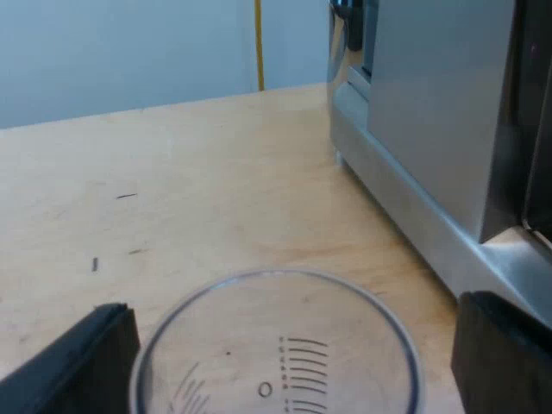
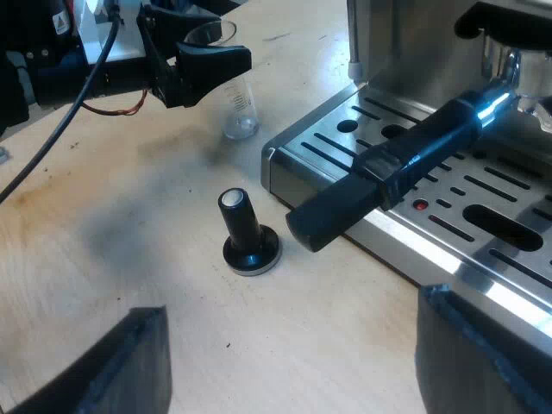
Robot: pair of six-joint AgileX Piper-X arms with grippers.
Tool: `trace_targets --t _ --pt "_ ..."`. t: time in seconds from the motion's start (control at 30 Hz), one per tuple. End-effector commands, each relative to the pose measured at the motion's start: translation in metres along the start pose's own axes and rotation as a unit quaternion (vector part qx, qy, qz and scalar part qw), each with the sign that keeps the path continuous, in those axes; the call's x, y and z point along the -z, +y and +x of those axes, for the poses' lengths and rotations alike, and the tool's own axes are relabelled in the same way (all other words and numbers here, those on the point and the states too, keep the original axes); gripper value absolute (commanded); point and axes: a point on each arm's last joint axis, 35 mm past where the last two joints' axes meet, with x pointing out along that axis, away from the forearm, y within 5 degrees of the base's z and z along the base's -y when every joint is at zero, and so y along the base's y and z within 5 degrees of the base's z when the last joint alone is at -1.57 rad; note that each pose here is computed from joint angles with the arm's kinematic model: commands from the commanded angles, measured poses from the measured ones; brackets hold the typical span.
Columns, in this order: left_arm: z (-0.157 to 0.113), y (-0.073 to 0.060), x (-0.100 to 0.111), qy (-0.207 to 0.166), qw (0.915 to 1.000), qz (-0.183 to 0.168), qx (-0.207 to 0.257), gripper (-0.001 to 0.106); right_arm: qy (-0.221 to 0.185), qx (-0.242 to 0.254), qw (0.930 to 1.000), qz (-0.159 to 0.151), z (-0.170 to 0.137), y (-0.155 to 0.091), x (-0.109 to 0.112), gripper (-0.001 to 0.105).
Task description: Pour the beans into the coffee machine
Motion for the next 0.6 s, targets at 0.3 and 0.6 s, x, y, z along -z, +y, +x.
trace_targets --t 0.3,0.6 --pt "-0.01 -0.006 -0.035 -0.07 0.9973 0.018 -0.016 0.079 -0.006 -0.002 1.0 -0.005 -0.001 0.001 -0.002 0.062" --pt "-0.021 -0.014 -0.058 -0.102 0.9947 -0.013 0.004 0.079 -0.006 -0.002 0.9999 0.008 -0.001 0.001 -0.002 0.062"
